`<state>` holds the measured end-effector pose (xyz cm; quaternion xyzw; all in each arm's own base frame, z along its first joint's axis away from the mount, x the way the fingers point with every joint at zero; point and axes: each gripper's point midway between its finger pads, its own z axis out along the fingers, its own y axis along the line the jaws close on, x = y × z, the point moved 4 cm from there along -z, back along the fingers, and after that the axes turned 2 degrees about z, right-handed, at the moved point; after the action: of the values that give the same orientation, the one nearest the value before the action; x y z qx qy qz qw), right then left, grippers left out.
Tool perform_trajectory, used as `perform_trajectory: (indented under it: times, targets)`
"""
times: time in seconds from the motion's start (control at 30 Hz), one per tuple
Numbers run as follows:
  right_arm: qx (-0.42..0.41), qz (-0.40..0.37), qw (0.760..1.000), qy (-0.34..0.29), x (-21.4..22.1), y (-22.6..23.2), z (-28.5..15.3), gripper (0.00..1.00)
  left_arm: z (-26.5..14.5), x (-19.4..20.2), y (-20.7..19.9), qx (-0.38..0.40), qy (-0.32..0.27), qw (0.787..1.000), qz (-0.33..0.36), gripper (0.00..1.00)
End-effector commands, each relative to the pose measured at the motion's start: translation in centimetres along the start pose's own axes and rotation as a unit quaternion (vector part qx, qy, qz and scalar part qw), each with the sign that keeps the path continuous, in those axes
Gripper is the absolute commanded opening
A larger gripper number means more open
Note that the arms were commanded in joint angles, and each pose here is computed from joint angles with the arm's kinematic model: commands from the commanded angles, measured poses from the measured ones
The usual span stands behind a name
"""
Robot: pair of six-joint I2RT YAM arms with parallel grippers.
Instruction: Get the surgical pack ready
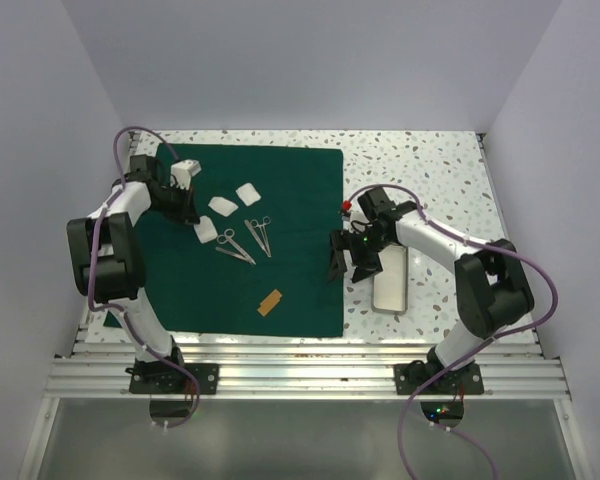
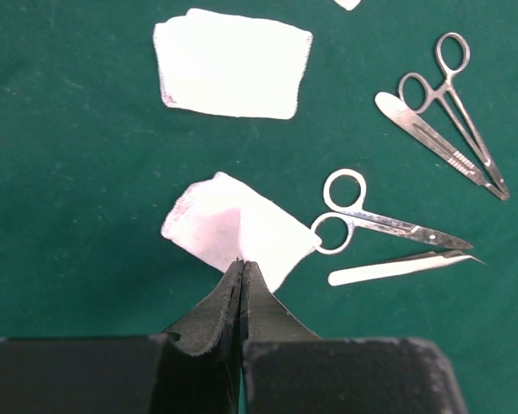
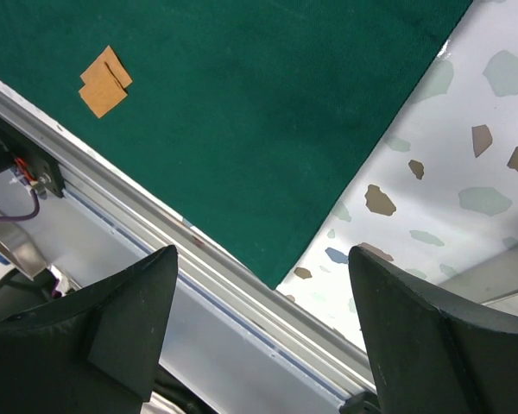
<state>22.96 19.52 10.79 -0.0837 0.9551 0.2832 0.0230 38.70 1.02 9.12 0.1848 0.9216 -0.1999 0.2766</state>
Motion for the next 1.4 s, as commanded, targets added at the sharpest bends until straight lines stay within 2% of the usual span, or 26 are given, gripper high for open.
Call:
perform_trajectory:
  times: [0.0,0.87,1.03,1.07,1.17,1.3,1.37]
  targets:
    - [-0.005,-0.013,1.0,-0.006,-0.9,0.6,-0.2,0.83,-0.1,-1.3,1.3,-0.01,-0.019,1.0,0.009,0.0]
    - [0.003,-0.006,1.0,0.008,-1.2,0.1,0.5,0.83,1.8,-1.9,3.6,-0.023,-0.02,1.0,0.002,0.02]
    - [0.002,-0.005,1.0,0.009,-1.2,0.1,0.6,0.83,1.2,-2.7,4.0,-0.059,-0.044,0.997,-0.005,0.16]
    - [0.003,-0.005,1.0,0.01,-1.2,0.1,0.7,0.83,0.6,-3.4,4.5,-0.084,-0.058,0.995,-0.012,0.27]
    - [0.001,-0.006,1.0,0.01,-1.2,0.2,0.6,0.83,-0.3,-3.9,4.3,-0.106,-0.075,0.991,-0.02,0.36]
    - [0.0,-0.006,1.0,0.009,-1.2,0.2,0.6,0.83,-1.9,-4.2,4.8,-0.167,-0.087,0.98,-0.065,0.55]
    - [0.0,-0.008,1.0,0.006,-1.2,0.2,0.5,0.82,-3.5,-4.1,4.2,-0.2,-0.102,0.971,-0.082,0.78]
